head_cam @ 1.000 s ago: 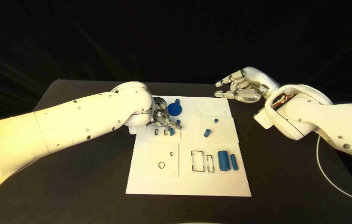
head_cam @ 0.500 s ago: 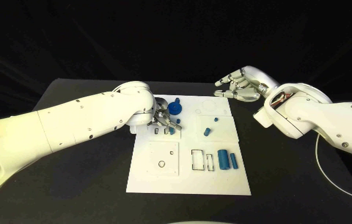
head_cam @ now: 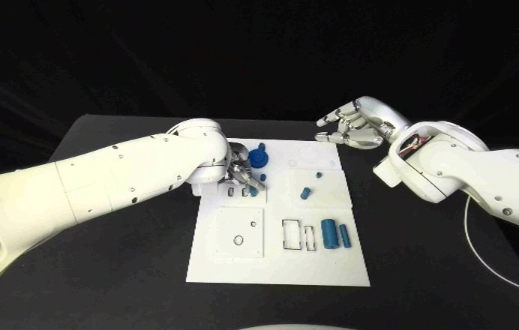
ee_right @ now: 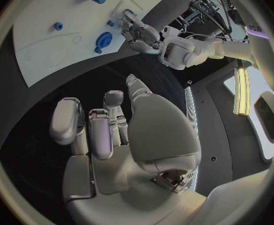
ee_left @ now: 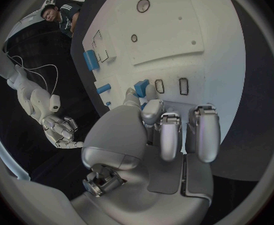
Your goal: Assemble the parts on the task board
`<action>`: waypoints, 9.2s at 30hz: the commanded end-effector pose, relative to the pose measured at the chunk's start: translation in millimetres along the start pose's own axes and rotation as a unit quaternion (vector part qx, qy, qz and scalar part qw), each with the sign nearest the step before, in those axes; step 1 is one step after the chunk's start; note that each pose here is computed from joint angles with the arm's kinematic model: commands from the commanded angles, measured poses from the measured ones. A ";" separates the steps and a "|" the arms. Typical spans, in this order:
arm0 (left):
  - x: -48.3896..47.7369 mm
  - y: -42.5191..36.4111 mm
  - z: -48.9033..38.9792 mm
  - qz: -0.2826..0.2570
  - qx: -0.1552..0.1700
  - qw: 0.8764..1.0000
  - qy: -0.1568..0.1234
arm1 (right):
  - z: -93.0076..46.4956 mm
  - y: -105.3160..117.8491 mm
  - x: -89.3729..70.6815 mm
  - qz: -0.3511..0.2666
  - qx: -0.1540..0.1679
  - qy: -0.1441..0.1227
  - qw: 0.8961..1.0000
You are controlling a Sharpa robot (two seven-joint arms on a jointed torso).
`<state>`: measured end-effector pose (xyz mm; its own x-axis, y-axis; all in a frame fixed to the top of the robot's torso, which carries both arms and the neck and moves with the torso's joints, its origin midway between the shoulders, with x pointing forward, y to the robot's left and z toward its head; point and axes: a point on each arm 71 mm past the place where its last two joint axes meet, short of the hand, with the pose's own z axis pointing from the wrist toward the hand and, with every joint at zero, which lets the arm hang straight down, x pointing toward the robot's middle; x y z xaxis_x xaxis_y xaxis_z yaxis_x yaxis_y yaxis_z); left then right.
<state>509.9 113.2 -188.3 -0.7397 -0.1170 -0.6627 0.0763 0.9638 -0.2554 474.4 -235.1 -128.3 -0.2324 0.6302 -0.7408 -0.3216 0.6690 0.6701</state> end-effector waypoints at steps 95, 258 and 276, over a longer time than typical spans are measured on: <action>36.3 40.3 -10.5 -0.051 0.034 0.992 -0.109 | 1.0 -1.3 4.2 0.007 -0.002 0.013 1.000; 78.2 53.2 -11.6 -0.076 0.036 0.976 -0.203 | -0.3 -4.4 5.5 0.013 0.001 0.019 1.000; 80.2 55.3 -10.4 -0.079 0.030 0.979 -0.185 | -0.3 -4.9 5.4 0.014 0.002 0.020 1.000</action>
<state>453.8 155.7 -231.5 -0.3645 -0.3968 -0.8424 0.0776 0.8886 -0.4521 475.1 -236.5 -135.1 -0.2659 0.6386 -0.7221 -0.3011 0.6566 0.6916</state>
